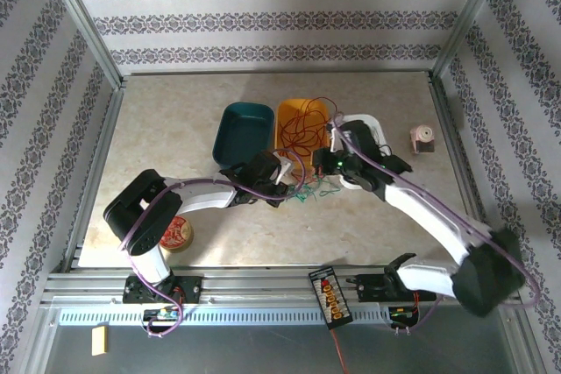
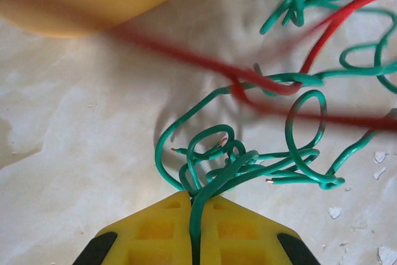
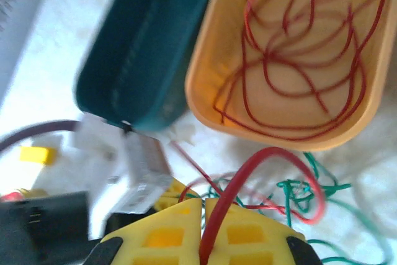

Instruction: Untangle the cables

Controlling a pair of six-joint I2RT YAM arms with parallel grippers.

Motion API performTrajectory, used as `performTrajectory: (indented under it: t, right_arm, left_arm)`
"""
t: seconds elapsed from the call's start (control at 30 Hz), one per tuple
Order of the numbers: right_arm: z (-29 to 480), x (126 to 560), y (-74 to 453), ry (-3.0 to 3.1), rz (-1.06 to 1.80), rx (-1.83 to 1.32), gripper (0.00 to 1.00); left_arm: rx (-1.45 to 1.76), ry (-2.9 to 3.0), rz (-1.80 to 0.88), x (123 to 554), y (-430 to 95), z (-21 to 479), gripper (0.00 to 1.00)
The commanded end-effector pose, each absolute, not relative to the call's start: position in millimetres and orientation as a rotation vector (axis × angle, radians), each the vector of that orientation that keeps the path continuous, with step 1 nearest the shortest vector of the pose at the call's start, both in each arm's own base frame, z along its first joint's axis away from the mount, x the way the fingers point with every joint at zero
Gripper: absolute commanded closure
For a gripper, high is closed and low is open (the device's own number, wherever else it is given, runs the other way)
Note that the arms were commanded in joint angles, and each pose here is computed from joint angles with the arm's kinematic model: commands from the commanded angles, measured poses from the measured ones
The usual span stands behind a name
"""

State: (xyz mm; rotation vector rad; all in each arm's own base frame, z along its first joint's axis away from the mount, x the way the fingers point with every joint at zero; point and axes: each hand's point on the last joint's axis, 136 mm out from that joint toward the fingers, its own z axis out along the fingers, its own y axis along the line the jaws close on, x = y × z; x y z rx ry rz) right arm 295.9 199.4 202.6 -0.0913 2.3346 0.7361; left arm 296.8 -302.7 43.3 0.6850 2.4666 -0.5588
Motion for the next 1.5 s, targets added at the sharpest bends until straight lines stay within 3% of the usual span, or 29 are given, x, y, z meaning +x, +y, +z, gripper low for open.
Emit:
performTrajectory:
  t: [0.0, 0.3, 0.7, 1.0, 1.17, 1.47]
  right_arm:
    - [234, 291, 175, 2.242, 0.662, -0.062, 0.98]
    - [337, 285, 129, 1.913, 0.521, 0.003, 0.98]
    - [399, 258, 29, 1.634, 0.157, 0.245, 1.0]
    - [389, 295, 120, 1.844, 0.566, -0.042, 0.99]
    - [352, 332, 163, 1.994, 0.732, -0.102, 0.98]
    - [263, 408, 201, 2.196, 0.786, -0.087, 0.98]
  left_arm:
    - [0.652, 2.601, -0.42, 284, -274, 14, 1.0]
    - [0.641, 2.629, -0.384, 283, -270, 9, 1.0]
    - [0.633, 2.643, -0.356, 283, -266, 5, 1.0]
    - [0.617, 2.422, -0.564, 291, -288, 68, 1.0]
    - [0.544, 2.335, -0.595, 295, -285, 96, 1.0]
    - [0.478, 2.324, -0.561, 294, -272, 101, 1.0]
